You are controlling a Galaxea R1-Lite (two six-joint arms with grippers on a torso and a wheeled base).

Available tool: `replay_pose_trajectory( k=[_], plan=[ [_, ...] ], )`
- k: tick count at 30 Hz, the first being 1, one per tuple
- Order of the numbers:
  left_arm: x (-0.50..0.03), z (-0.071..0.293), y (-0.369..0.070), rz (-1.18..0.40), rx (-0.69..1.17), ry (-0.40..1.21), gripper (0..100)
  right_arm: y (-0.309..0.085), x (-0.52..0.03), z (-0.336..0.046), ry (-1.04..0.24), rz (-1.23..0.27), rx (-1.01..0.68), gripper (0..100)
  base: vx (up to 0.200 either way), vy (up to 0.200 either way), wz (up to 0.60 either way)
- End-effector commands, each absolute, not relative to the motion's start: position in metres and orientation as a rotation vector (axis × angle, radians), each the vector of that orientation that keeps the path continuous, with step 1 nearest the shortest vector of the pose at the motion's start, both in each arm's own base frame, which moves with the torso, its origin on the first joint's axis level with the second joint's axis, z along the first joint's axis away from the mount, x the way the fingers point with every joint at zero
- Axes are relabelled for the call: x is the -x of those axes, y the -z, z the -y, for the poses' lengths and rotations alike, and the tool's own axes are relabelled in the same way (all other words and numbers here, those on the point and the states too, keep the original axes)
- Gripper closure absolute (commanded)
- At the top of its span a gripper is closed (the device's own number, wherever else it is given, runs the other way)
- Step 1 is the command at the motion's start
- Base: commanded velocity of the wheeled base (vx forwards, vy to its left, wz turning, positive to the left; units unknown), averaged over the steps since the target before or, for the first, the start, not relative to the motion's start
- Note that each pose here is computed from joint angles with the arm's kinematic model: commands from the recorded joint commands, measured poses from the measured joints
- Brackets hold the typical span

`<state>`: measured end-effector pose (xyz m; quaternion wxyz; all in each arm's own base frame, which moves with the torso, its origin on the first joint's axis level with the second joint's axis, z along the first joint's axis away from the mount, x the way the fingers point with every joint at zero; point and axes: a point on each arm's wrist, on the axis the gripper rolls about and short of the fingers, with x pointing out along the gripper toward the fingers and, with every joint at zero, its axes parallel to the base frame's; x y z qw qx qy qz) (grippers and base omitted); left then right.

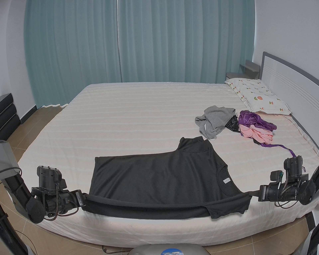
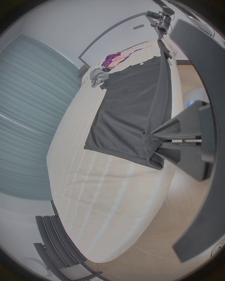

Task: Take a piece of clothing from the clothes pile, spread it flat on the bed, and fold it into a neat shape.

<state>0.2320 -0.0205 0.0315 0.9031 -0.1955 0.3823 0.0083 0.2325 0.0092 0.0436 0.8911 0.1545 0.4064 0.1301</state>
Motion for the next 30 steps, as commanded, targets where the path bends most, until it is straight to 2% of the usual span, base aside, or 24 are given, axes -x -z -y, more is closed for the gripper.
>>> replay_pose_trajectory(
  k=[1, 7, 19, 30],
  plan=[
    [-0.248, 0.019, -0.019, -0.814, 0.408, -0.034, 100, -0.037, -0.262, -0.015, -0.257, -0.844, -0.354, 100, 0.000, 0.000, 0.00],
    [-0.256, 0.017, -0.019, -0.800, 0.413, -0.040, 100, -0.038, -0.283, -0.022, -0.243, -0.809, -0.334, 100, 0.000, 0.000, 0.00],
    [-0.249, 0.015, -0.035, -0.744, 0.417, -0.037, 100, -0.057, -0.279, -0.025, -0.261, -0.746, -0.336, 100, 0.000, 0.000, 0.00],
    [-0.255, 0.016, -0.018, -0.801, 0.414, -0.046, 100, -0.046, -0.287, -0.026, -0.255, -0.778, -0.340, 100, 0.000, 0.000, 0.00]
  ],
)
